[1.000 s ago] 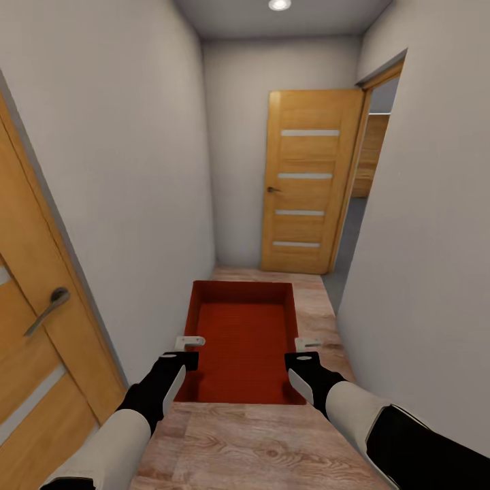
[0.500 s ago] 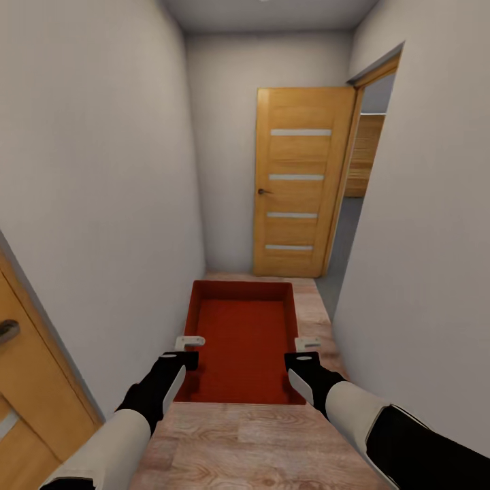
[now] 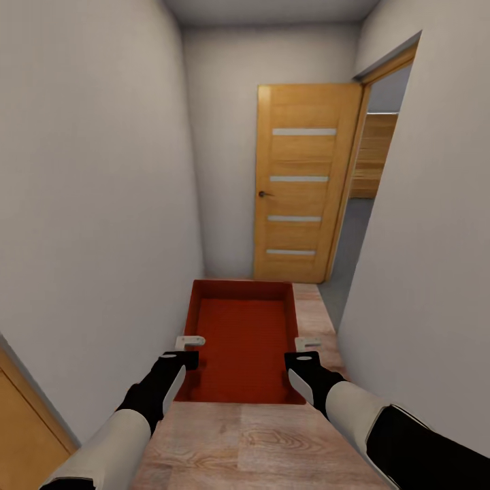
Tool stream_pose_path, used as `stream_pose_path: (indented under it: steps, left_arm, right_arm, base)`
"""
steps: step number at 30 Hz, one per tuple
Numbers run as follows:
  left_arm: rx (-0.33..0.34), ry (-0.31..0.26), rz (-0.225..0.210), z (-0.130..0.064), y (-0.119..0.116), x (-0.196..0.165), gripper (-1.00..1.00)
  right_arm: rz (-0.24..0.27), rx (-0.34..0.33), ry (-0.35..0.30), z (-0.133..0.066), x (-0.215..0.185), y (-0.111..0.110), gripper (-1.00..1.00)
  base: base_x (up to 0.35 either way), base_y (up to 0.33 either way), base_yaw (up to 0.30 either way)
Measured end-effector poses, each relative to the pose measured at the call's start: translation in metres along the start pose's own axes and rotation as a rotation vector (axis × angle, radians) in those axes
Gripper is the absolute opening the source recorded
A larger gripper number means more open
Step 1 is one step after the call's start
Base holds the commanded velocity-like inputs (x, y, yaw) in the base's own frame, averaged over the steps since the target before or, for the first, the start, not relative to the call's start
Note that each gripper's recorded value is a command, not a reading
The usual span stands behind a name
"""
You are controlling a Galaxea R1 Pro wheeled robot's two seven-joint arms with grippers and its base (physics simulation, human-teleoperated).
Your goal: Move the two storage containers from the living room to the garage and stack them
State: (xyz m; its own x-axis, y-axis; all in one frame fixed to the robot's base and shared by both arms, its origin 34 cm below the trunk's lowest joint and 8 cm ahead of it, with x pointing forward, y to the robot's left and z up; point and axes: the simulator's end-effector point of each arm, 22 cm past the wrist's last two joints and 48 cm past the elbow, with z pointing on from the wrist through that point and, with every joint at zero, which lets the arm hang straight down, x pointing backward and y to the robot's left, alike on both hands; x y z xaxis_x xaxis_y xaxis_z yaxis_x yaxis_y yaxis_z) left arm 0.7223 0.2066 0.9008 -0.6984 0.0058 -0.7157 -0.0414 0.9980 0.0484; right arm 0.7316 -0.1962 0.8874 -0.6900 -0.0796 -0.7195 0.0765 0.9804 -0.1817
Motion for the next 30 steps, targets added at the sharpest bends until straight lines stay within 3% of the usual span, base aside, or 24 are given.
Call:
stream_pose_path:
  steps: [30]
  left_arm:
    - [0.001,-0.019,0.0,0.0,-0.0005,-0.004,-1.0]
  right_arm:
    - [0.006,0.002,-0.019,0.0002,-0.0036,-0.0008,-1.0]
  base:
    - [0.322,0.0,0.0]
